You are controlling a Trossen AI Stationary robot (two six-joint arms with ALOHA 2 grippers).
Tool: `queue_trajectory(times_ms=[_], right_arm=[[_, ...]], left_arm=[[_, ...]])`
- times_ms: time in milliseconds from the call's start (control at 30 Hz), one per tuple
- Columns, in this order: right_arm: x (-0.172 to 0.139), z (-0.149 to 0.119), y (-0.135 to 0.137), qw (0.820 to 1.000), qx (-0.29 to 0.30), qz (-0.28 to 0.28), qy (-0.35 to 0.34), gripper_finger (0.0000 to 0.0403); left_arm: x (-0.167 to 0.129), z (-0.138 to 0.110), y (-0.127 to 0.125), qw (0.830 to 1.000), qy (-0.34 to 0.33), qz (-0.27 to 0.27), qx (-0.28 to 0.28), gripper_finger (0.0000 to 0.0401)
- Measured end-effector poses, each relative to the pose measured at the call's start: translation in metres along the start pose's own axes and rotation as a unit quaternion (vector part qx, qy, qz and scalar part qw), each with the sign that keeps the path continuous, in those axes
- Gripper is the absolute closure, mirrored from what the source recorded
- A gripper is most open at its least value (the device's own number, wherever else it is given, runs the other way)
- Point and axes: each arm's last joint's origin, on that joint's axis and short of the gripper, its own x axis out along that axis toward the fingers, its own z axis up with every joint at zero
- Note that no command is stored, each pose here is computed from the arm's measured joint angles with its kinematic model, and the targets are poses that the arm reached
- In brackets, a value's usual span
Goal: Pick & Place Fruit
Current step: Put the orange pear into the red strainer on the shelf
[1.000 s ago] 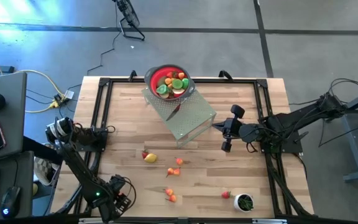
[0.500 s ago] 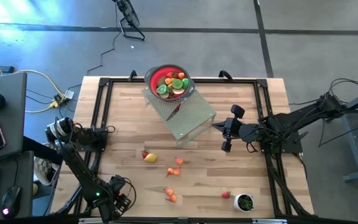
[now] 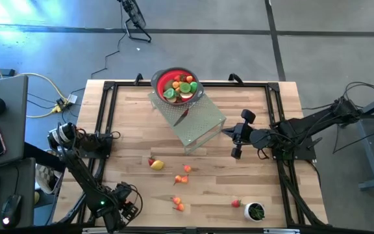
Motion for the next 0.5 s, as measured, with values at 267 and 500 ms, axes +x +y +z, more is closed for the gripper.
queue_trajectory(times_ms=[267,500], right_arm=[[0.0000,0.0017,0.0004,1.000,0.006,0.002,-0.007,0.0400],[0.0000,0.0017,0.0004,1.000,0.006,0.002,-0.007,0.0400]], left_arm=[[-0.0001,-0.0001,-0.0001,1.000,0.000,0.000,0.000,0.0153],[-0.0001,0.0000,-0.0001,1.000,0.000,0.000,0.000,0.0153]])
